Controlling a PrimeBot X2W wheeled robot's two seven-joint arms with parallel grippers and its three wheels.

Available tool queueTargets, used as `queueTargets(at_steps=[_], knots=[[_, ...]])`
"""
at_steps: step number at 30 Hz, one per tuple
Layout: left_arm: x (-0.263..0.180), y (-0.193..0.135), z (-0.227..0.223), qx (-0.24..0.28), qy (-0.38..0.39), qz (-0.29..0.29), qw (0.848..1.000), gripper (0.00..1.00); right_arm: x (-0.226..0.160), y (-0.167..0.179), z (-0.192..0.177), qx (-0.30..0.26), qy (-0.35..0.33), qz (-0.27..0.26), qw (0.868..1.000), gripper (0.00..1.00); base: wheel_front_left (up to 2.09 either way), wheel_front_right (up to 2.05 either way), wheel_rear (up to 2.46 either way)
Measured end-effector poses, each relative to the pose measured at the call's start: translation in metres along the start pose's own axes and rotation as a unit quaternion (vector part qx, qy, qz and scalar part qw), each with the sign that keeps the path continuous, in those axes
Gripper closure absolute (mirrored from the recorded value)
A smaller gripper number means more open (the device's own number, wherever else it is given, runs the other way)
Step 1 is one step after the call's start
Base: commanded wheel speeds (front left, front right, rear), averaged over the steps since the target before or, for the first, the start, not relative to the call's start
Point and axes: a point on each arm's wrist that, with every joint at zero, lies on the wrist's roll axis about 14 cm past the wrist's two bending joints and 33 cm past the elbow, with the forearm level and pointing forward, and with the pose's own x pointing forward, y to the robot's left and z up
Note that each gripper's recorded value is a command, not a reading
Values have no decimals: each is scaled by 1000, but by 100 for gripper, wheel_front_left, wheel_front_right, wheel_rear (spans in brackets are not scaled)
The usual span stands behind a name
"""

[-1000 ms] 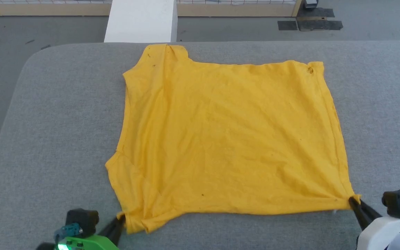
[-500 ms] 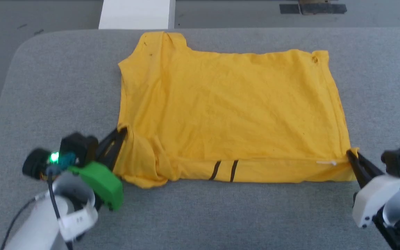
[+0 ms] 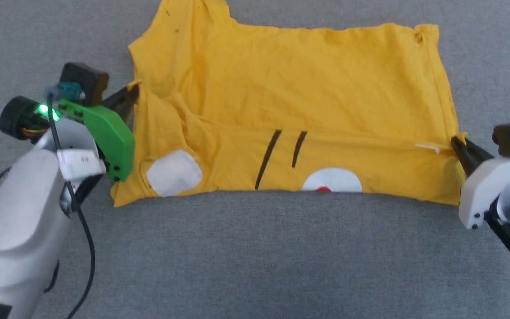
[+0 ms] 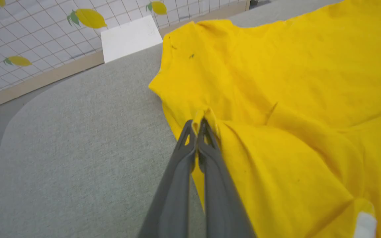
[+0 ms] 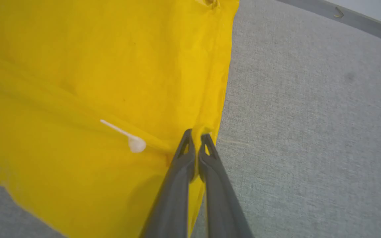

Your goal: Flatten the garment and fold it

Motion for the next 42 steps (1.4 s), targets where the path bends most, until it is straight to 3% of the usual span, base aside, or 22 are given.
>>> queueTargets(at_steps=[4,7,12,13,14,15,20,23,28,36,42], knots=[[14,11,-37,-32,77,4,997,100,16,1,-5,-1,22,9,1000,100,0,0,0],[17,10,-74,-73,153,-2,986,100,25,2,-15,12,51,18,998,100,0,0,0],[16,4,-83,-123,195,-20,973,100,27,0,-21,42,90,26,995,100,0,0,0],[13,4,-79,-135,177,-15,975,26,25,-1,-18,53,90,27,994,67,0,0,0],[12,3,-77,-136,163,-12,977,0,24,-1,-16,56,86,26,994,11,0,0,0],[10,3,-74,-137,142,-5,980,0,22,-2,-14,59,80,24,995,0,0,0,0],[-8,9,-51,-149,12,63,987,0,5,-7,-5,86,19,9,996,0,0,0,0],[-28,10,-25,-165,-85,103,977,0,-12,-6,10,91,-46,-1,995,0,0,0,0],[-64,-1,-14,-197,-156,144,957,0,-42,-2,29,106,-140,-21,984,0,0,0,0],[-95,-18,-52,-246,-88,192,946,0,-81,21,47,130,-244,-32,961,0,0,0,0],[-88,-27,-78,-268,-9,192,944,0,-90,29,44,139,-257,-32,956,0,0,0,0]])
